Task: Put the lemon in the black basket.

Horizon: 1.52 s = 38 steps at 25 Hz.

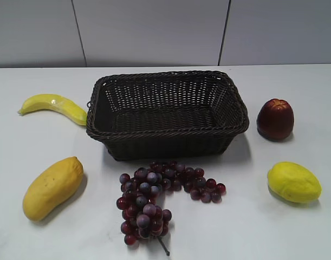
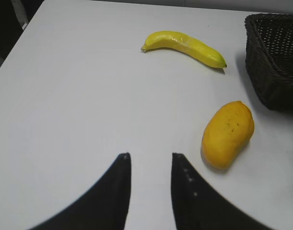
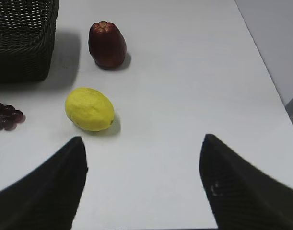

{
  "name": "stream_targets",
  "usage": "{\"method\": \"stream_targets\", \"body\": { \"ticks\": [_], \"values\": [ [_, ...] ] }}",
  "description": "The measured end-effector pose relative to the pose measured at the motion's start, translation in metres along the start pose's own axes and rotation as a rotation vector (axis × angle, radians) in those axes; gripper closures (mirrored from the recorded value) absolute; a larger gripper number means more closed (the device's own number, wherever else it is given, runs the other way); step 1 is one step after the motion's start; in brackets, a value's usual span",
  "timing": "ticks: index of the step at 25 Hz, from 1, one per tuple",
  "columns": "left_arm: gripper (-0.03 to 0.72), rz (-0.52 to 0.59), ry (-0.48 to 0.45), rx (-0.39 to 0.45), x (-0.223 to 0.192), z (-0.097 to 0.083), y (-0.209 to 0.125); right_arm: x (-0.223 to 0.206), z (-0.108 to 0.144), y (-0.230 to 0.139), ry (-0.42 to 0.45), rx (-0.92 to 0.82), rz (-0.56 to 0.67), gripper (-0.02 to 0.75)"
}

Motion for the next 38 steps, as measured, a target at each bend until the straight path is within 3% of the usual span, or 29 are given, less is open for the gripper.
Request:
{"method": "stream_targets", "body": {
  "ticks": [13, 17, 20, 23, 27, 32, 38],
  "values": [
    [0.459, 0.0, 0.0, 0.0, 0.0, 0.0, 0.0, 0.001, 0.0, 0.002, -0.002, 0.0, -0.013, 0.144],
    [0.461, 0.0, 0.0, 0.0, 0.0, 0.0, 0.0, 0.006, -0.006, 0.035, -0.017, 0.0, -0.108, 0.144],
    [0.461, 0.0, 0.0, 0.0, 0.0, 0.0, 0.0, -0.007, -0.009, 0.058, -0.016, 0.015, -0.109, 0.137],
    [0.461, 0.0, 0.0, 0.0, 0.0, 0.0, 0.0, -0.038, -0.007, 0.066, 0.02, 0.052, -0.022, 0.084],
    [0.459, 0.0, 0.0, 0.0, 0.0, 0.0, 0.0, -0.086, 0.005, 0.07, 0.118, 0.066, 0.101, 0.071],
    [0.457, 0.0, 0.0, 0.0, 0.0, 0.0, 0.0, -0.141, 0.027, 0.054, 0.271, 0.125, 0.286, 0.066],
    [0.457, 0.0, 0.0, 0.0, 0.0, 0.0, 0.0, -0.194, 0.055, 0.029, 0.426, 0.337, 0.499, 0.066]
  ]
}}
Point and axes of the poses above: a point on each arm's last joint axis where the gripper is mounted, x pointing back along that axis away from the gripper, z along the wrist's bending axis when the last joint is at zero, y = z × x, the point moved 7 cm from there along -x, pointing out along that axis toward the gripper, and after that the axes turned 13 degrees about x, right-handed, at the moved point
